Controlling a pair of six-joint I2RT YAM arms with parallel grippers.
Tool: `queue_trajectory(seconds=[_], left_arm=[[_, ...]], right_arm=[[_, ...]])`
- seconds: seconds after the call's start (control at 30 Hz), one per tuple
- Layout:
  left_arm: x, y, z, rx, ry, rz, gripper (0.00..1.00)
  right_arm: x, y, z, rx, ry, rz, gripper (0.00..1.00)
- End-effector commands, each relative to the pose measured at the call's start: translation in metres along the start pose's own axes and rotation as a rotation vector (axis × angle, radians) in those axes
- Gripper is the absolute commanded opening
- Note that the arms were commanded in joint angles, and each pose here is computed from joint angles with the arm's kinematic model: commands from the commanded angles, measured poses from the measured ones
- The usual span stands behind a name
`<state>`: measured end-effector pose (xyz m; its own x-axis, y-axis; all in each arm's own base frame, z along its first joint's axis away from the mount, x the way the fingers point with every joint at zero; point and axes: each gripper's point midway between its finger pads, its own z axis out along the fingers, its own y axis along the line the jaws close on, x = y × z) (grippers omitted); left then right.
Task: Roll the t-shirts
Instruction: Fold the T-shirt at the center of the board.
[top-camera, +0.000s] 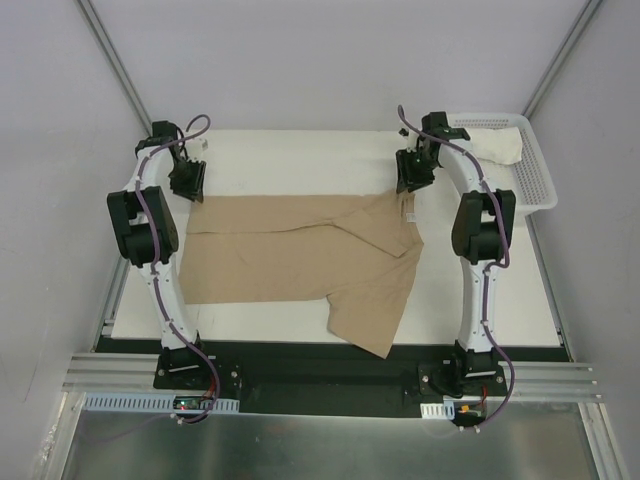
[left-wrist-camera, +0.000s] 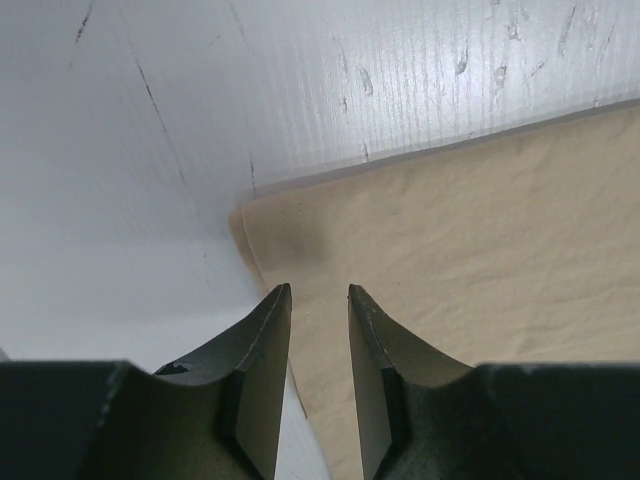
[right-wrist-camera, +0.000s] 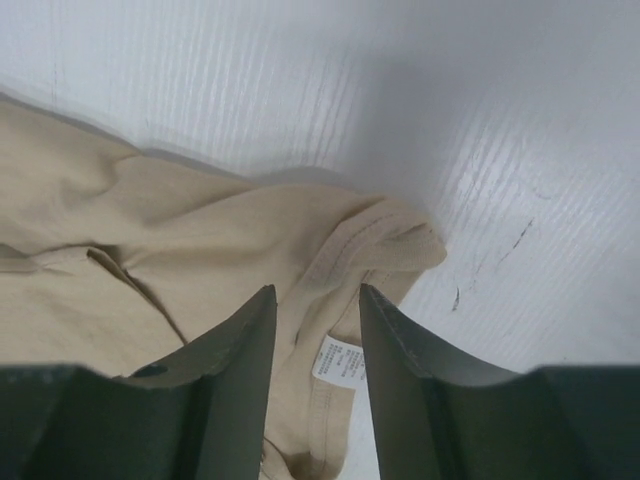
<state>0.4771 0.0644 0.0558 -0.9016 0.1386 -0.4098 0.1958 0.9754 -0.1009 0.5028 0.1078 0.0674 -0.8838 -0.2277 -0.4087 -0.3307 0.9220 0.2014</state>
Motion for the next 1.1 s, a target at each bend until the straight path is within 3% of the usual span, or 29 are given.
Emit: queue_trajectory(seconds=[0.0, 0.13, 0.17, 0.27, 0.37, 0.47, 0.6, 0.73, 0.77, 0.93, 1.07], left_arm=[[0.005, -0.005, 0.006, 0.014, 0.049, -0.045, 0.28], [0.01, 0.001, 0.01, -0.018, 0.081, -0.059, 0.22], [0.012, 0.002, 0.012, -0.024, 0.088, -0.06, 0.19], [0.018, 0.008, 0.013, -0.054, 0.111, -0.063, 0.15], [0.023, 0.011, 0.012, -0.066, 0.124, -0.079, 0.1], [0.026, 0.013, 0.013, -0.071, 0.134, -0.082, 0.0], [0.034, 0.019, 0.016, -0.109, 0.163, -0.079, 0.0], [0.041, 0.025, 0.015, -0.141, 0.184, -0.072, 0.0], [0.04, 0.025, 0.014, -0.142, 0.179, -0.071, 0.0], [0.036, 0.034, 0.009, -0.186, 0.171, -0.071, 0.0], [0.03, 0.037, 0.001, -0.196, 0.146, -0.074, 0.0]], right_arm=[[-0.012, 0.006, 0.009, -0.03, -0.023, 0.052, 0.36], [-0.01, 0.008, 0.016, -0.042, -0.016, 0.083, 0.25], [-0.009, 0.008, 0.016, -0.043, -0.015, 0.09, 0.17], [-0.012, 0.006, 0.007, -0.079, -0.034, 0.136, 0.07], [-0.018, 0.004, -0.01, -0.192, -0.079, 0.234, 0.04], [-0.02, 0.003, -0.019, -0.369, -0.107, 0.455, 0.04], [-0.005, 0.012, -0.018, -0.465, -0.065, 0.548, 0.04], [-0.005, 0.007, -0.02, -0.435, -0.076, 0.563, 0.06], [-0.006, 0.004, -0.018, -0.421, -0.08, 0.567, 0.13], [-0.01, -0.01, -0.019, -0.325, -0.095, 0.541, 0.33], [-0.017, -0.011, -0.028, -0.303, -0.12, 0.506, 0.36]])
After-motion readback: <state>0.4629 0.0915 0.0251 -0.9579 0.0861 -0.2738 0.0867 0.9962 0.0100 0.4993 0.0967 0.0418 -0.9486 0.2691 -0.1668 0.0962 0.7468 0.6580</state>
